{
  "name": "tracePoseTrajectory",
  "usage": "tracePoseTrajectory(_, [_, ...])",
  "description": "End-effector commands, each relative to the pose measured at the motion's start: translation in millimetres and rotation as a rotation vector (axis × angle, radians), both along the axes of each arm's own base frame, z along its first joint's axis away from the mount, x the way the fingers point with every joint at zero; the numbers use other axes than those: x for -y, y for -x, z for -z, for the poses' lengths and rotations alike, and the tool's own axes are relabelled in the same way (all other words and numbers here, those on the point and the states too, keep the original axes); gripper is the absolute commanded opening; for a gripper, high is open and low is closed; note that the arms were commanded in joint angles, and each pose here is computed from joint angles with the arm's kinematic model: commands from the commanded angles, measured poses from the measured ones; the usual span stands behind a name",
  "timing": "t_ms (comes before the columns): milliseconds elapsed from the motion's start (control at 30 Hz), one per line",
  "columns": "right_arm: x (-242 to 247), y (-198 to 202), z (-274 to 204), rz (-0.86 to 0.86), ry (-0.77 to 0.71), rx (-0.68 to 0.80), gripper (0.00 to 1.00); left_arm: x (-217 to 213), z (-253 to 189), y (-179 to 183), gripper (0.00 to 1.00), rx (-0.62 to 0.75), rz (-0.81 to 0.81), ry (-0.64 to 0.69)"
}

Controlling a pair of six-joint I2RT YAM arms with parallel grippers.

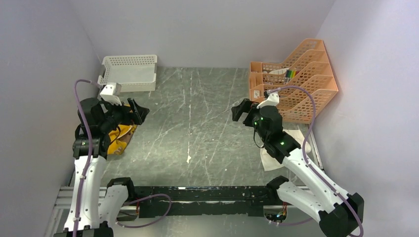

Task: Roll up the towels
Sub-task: Move the towel to the center of the board.

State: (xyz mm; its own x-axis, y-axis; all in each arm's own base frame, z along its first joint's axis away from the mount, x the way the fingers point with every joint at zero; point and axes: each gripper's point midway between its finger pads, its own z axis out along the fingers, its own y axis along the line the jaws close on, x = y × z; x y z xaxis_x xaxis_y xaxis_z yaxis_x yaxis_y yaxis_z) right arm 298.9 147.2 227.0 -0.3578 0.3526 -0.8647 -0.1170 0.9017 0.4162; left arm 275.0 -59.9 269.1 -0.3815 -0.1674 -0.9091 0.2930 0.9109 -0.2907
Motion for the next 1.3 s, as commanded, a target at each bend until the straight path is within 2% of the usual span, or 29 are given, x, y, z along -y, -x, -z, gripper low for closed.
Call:
tracePoseTrajectory(0, [18.7, 0.1, -16.5, 0.090, 0.012, 0.056, 1.00, 15.3, -8.0, 6.2, 0.98, 0.057, 0.070, 0.057])
tracePoseTrajectory(67, [19.5, 5.3, -14.9, 0.058, 0.049, 0.064, 1.00, 28.3, -12.5, 12.8, 0.98, 0.087, 0.146, 0.097])
tracePoseTrajectory(200, [3.3, 14.6, -1.1, -0.101, 0.130, 0.063, 1.00, 71.7, -24.7, 46.0, 0.98, 0.147, 0.459, 0.216])
tracePoseTrajectory(233, [-1.1, 15.2, 1.5, -0.123, 0.126, 0.051, 1.00, 80.4, -26.8, 59.0, 0.98, 0.152, 0.542, 0.238])
tracePoseTrajectory(367, [-15.5, 14.3, 14.2, -0.173, 0.101, -0.010, 1.00, 104.2, -30.6, 84.6, 0.98, 0.180, 0.683, 0.245])
tracePoseTrajectory(500, [-27.7, 12.8, 18.0, -0.208, 0.055, -0.023, 1.00, 143.6, -34.0, 129.2, 0.98, 0.169, 0.997, 0.287])
tracePoseTrajectory(567, [-31.8, 13.6, 17.4, -0.223, 0.038, -0.022, 1.00, 163.3, -27.7, 144.4, 0.98, 0.176, 1.091, 0.245])
tracePoseTrajectory(633, [-33.2, 13.4, 20.6, -0.228, 0.036, -0.026, 1.00, 174.3, -16.2, 152.3, 0.98, 0.121, 1.137, 0.174])
tracePoseTrajectory(733, [-35.4, 11.3, 28.1, -0.232, 0.041, -0.044, 1.00, 195.5, 5.7, 147.2, 0.98, 0.028, 1.108, 0.105])
tracePoseTrajectory(767, [-36.7, 10.6, 29.6, -0.234, 0.039, -0.051, 1.00, 201.4, 12.5, 140.4, 0.98, -0.003, 1.076, 0.067])
tracePoseTrajectory(800, [-37.8, 10.3, 32.4, -0.236, 0.039, -0.062, 1.00, 204.1, 19.5, 118.0, 0.98, -0.019, 0.954, 0.007])
tracePoseTrajectory(833, [-38.8, 10.0, 33.0, -0.238, 0.035, -0.066, 1.00, 195.7, 24.7, 76.2, 0.98, -0.026, 0.721, -0.070])
tracePoseTrajectory(867, [-39.7, 9.4, 33.1, -0.240, 0.033, -0.067, 0.99, 168.1, 35.0, 32.6, 0.98, -0.086, 0.401, -0.129])
tracePoseTrajectory(900, [-40.1, 8.9, 32.4, -0.241, 0.033, -0.065, 0.99, 117.4, 46.5, -7.5, 0.98, -0.133, 0.025, -0.222])
tracePoseTrajectory(933, [-39.1, 8.6, 30.7, -0.235, 0.034, -0.061, 0.99, 74.2, 54.6, -28.4, 0.98, -0.173, -0.225, -0.274])
tracePoseTrajectory(967, [-38.3, 9.2, 29.0, -0.233, 0.036, -0.059, 0.99, 45.6, 60.8, -41.3, 0.98, -0.211, -0.346, -0.298])
tracePoseTrajectory(1000, [-36.3, 9.9, 26.2, -0.228, 0.040, -0.053, 0.99, 23.1, 68.0, -54.2, 0.98, -0.260, -0.408, -0.256])
tracePoseTrajectory(1100, [-29.0, 14.7, 24.7, -0.215, 0.057, -0.039, 1.00, -28.7, 85.0, -85.5, 0.98, -0.334, -0.467, 0.083])
tracePoseTrajectory(1167, [-25.3, 16.9, 27.7, -0.210, 0.072, -0.042, 1.00, -69.4, 100.4, -89.6, 0.98, -0.387, -0.561, 0.243])
tracePoseTrajectory(1200, [-24.8, 18.4, 29.6, -0.213, 0.079, -0.051, 1.00, -89.1, 108.4, -89.2, 0.98, -0.408, -0.638, 0.270])
tracePoseTrajectory(1267, [-26.1, 21.7, 31.6, -0.230, 0.084, -0.065, 1.00, -127.1, 127.0, -87.8, 0.98, -0.428, -0.829, 0.238])
